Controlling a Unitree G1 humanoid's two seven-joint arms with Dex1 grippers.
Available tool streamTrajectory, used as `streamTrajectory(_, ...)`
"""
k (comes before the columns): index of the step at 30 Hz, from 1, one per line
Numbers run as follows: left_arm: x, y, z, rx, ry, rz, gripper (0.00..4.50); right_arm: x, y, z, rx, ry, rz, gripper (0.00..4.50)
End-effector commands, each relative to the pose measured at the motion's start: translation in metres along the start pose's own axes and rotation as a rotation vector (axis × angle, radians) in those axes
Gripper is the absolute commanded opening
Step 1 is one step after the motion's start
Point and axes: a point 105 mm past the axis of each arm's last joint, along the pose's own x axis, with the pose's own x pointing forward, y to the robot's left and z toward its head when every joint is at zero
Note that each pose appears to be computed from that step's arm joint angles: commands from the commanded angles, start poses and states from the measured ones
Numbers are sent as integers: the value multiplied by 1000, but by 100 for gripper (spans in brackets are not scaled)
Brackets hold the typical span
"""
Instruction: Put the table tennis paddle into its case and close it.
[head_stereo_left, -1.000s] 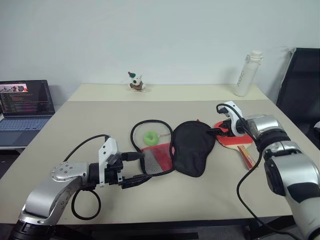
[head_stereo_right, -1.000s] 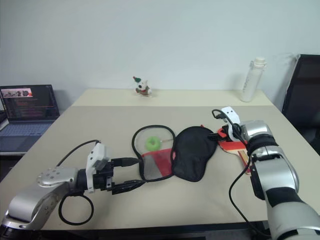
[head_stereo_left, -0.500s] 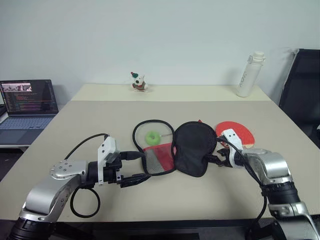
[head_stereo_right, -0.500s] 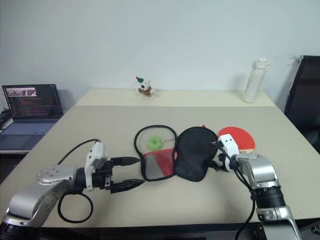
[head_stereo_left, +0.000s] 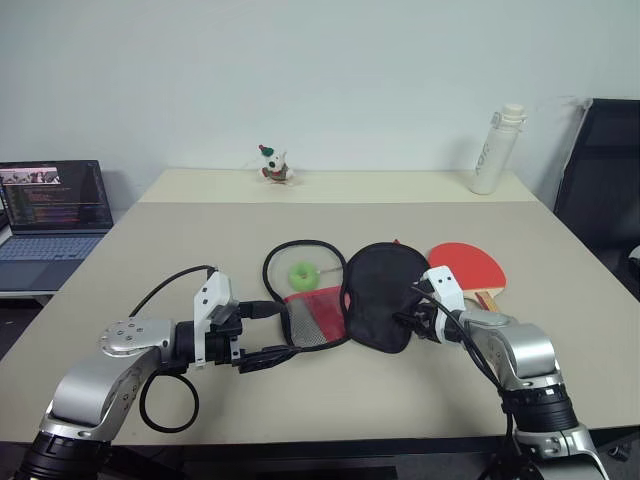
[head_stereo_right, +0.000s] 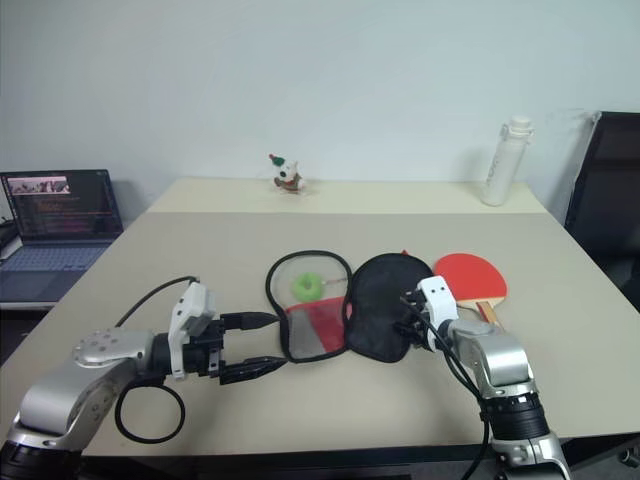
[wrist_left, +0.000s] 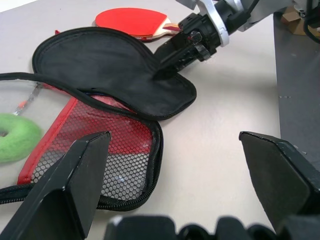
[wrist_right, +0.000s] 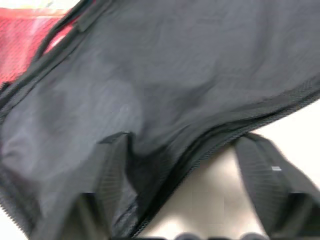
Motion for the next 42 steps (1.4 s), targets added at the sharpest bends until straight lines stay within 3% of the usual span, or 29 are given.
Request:
streamTrajectory(1,-4,0,9,45,-18,18,450,2,3,11,-3,-27,24,174)
streamTrajectory(6,-6,0,8,42,-18,28,450,1,-7,19,24,-13,26,2)
streamTrajectory(16,-5,-2,7,40,-18,31,450,-4,-39,39,-45,11,-7,2)
streamTrajectory(21,-3,-2,6,39,-20,28,450,-3,-34,40,-56,31,44,2)
streamTrajectory(25,-3,-3,6,39,-21,23,450,-3,-37,43,-62,8,10,86)
streamTrajectory(35,-4,-1,7,41,-15,13,450,-42,-77,78,-64,-98,-88,431)
streamTrajectory(42,2,-4,18,55,-41,-24,450,-68,-118,54,-29,-40,-246,441)
